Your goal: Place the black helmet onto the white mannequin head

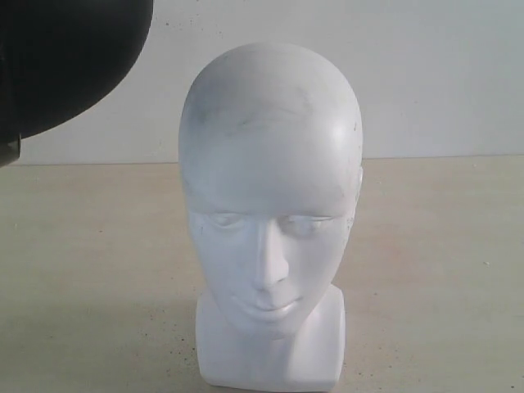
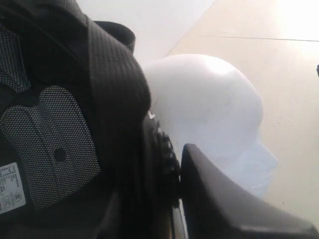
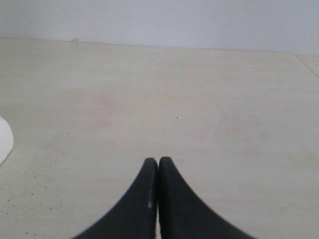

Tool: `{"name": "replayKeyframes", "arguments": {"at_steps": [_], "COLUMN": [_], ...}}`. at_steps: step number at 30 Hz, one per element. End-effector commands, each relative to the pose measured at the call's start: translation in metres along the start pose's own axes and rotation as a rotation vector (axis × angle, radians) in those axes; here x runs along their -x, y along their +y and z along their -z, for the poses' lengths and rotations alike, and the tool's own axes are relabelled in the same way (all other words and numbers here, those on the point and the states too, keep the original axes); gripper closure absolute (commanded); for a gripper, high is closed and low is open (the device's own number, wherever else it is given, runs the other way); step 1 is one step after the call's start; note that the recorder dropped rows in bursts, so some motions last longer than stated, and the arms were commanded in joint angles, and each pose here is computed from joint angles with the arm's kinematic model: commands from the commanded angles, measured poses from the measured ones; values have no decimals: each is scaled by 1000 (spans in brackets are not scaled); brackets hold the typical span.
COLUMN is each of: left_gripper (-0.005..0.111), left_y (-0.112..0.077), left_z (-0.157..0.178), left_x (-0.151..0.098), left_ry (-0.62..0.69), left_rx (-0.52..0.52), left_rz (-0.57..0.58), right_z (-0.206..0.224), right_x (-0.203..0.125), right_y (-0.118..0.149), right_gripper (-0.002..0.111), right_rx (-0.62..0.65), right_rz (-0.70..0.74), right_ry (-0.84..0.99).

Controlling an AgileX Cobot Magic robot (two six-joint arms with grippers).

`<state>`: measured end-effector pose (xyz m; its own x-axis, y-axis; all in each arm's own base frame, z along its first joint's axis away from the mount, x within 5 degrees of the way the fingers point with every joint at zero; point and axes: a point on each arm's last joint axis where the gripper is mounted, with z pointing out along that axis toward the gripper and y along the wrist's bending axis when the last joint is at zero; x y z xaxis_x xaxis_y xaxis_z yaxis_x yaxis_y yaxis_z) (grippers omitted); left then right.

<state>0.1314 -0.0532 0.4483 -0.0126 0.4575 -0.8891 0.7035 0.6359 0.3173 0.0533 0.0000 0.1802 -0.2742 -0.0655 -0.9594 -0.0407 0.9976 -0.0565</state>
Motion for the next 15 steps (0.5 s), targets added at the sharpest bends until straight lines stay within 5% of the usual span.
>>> {"name": "replayKeyframes", "arguments": {"at_steps": [1, 9, 15], "left_gripper": [102, 102, 102], "left_y": [-7, -29, -35], "left_z": [15, 45, 67], "left_x": [13, 25, 37], "left_ry": [-89, -187, -354], "left_rx": [62, 135, 246], "left_rz": [-16, -12, 154], "right_z": [0, 0, 0], "right_x": [0, 0, 0], "right_y": [0, 0, 0], "right_gripper": [108, 108, 108], "right_rx": [-3, -3, -3], "right_rz": [5, 5, 5], "right_ry": [-7, -7, -7]}}
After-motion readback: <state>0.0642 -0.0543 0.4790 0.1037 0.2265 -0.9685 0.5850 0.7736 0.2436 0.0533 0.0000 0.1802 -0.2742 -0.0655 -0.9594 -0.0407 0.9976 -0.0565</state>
